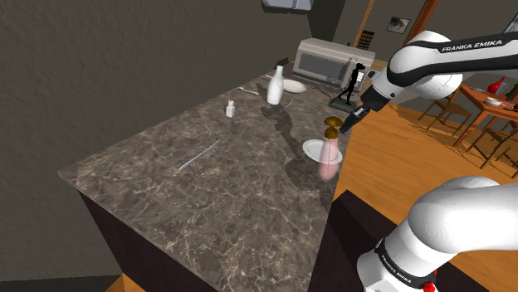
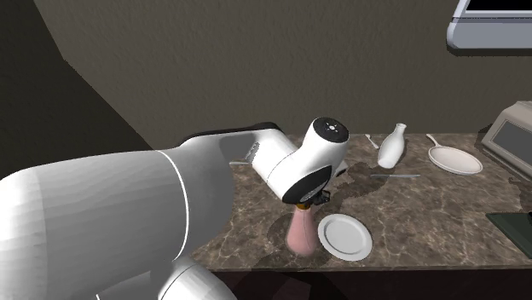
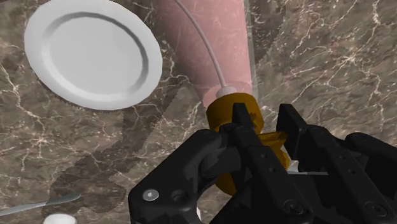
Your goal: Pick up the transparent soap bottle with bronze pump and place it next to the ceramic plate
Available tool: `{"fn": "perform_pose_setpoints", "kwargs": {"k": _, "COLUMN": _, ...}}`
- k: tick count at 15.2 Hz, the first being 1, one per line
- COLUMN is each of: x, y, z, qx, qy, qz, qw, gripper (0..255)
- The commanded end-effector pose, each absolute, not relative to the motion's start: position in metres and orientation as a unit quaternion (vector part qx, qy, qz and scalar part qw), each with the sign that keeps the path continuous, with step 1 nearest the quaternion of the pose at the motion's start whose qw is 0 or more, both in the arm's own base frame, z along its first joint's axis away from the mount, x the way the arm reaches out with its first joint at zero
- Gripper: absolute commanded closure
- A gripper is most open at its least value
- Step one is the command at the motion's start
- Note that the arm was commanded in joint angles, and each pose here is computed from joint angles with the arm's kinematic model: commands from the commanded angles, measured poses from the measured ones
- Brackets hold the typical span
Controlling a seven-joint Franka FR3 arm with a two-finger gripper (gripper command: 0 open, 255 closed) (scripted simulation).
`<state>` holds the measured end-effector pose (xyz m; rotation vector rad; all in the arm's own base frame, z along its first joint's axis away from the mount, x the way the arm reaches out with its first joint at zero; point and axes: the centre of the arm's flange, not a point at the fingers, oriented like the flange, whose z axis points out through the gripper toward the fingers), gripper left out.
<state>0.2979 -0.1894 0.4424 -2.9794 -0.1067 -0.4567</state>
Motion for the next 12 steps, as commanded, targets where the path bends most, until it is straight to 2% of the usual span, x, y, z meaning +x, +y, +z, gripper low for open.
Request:
{"fn": "perform_pose_setpoints", "kwargs": {"k": 1, "x": 0.297, "y": -0.189, "z": 0.438, "qx": -0.987, "qy": -0.036, "qz": -0.145, "qw": 0.066, "gripper": 255}}
{"fn": "perform_pose_setpoints", "kwargs": {"k": 2, "x": 0.297, "y": -0.189, "z": 0.438, "qx": -0.987, "qy": -0.036, "qz": -0.145, "qw": 0.066, "gripper": 255}}
{"fn": "perform_pose_setpoints", "kwargs": {"k": 3, "x": 0.297, "y": -0.190, "z": 0.437, "qx": -0.987, "qy": -0.036, "qz": -0.145, "qw": 0.066, "gripper": 0}}
{"fn": "perform_pose_setpoints", "kwargs": {"k": 8, "x": 0.297, "y": -0.189, "z": 0.438, "qx": -0.987, "qy": -0.036, "qz": -0.145, "qw": 0.066, "gripper": 0}}
{"fn": "perform_pose_setpoints", "kwargs": {"k": 12, "x": 0.283, "y": -0.196, "z": 0.485, "qx": -0.987, "qy": -0.036, "qz": -0.145, "qw": 0.066, "gripper": 0}}
